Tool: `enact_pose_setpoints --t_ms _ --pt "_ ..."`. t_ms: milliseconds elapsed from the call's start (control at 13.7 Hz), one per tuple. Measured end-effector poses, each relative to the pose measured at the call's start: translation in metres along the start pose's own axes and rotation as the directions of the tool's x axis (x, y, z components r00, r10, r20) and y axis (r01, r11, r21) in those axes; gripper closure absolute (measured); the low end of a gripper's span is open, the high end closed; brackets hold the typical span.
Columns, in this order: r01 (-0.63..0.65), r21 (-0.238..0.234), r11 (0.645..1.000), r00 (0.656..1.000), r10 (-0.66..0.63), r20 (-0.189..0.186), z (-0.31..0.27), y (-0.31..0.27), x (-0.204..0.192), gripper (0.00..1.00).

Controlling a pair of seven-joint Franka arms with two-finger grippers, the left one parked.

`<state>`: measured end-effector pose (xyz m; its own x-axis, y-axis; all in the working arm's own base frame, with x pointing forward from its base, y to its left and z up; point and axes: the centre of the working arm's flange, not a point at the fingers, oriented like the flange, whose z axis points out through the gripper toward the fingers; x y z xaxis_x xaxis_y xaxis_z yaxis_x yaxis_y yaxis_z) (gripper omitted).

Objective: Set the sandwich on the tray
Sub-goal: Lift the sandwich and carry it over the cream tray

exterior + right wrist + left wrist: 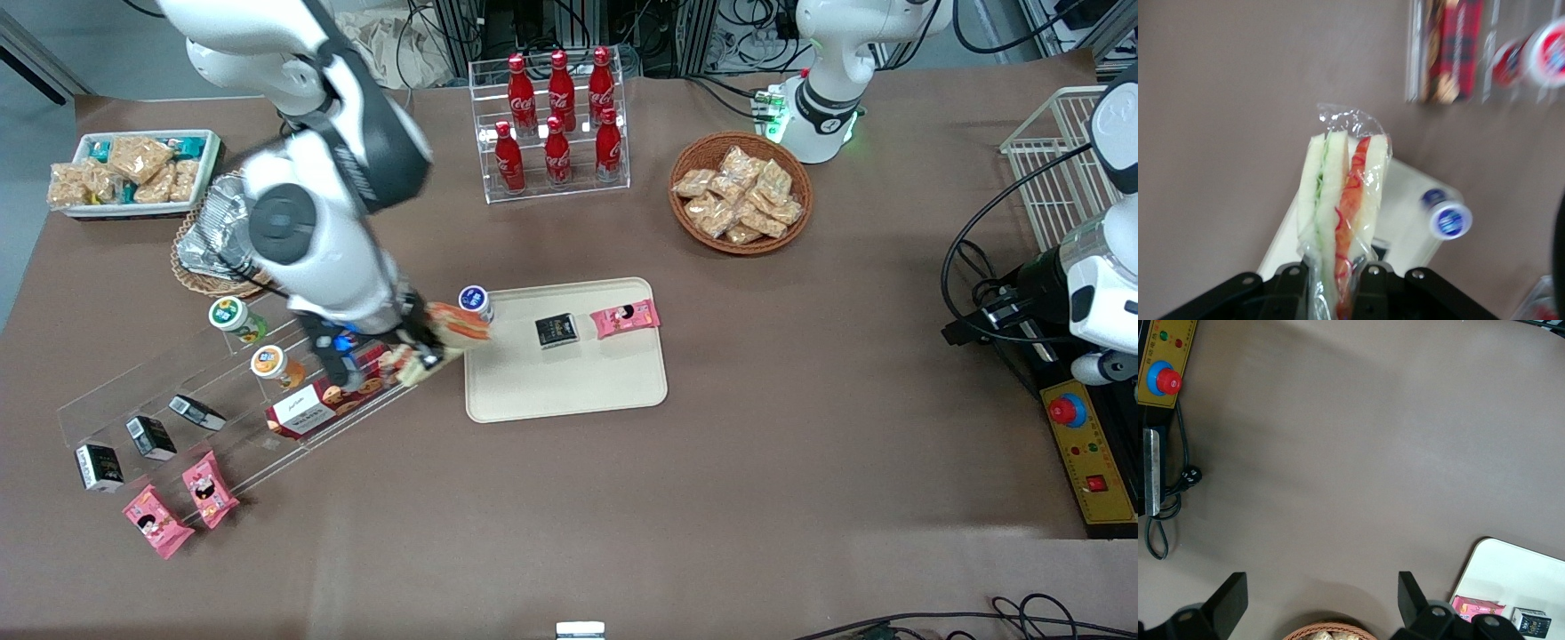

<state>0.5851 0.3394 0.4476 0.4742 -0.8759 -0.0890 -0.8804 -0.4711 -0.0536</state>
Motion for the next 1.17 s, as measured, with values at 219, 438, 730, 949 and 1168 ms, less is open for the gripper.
enact_pose_setpoints --t_ms 219,438,730,949,1168 --pt "-0.108 0.037 0.993 0.994 0.109 -0.018 0.054 -0.016 -0.038 0.79" --pt "-0.218 0.087 0.972 0.975 0.221 -0.025 0.105 -0.028 -0.045 0.79" --pt "-0.297 0.119 0.948 0.953 0.302 -0.032 0.169 -0.032 -0.065 0.79" --pt "-0.317 0.134 0.939 0.946 0.323 -0.032 0.203 -0.028 -0.091 0.79" --pt "-0.301 0.142 0.943 0.950 0.309 -0.037 0.231 -0.023 -0.112 0.79"
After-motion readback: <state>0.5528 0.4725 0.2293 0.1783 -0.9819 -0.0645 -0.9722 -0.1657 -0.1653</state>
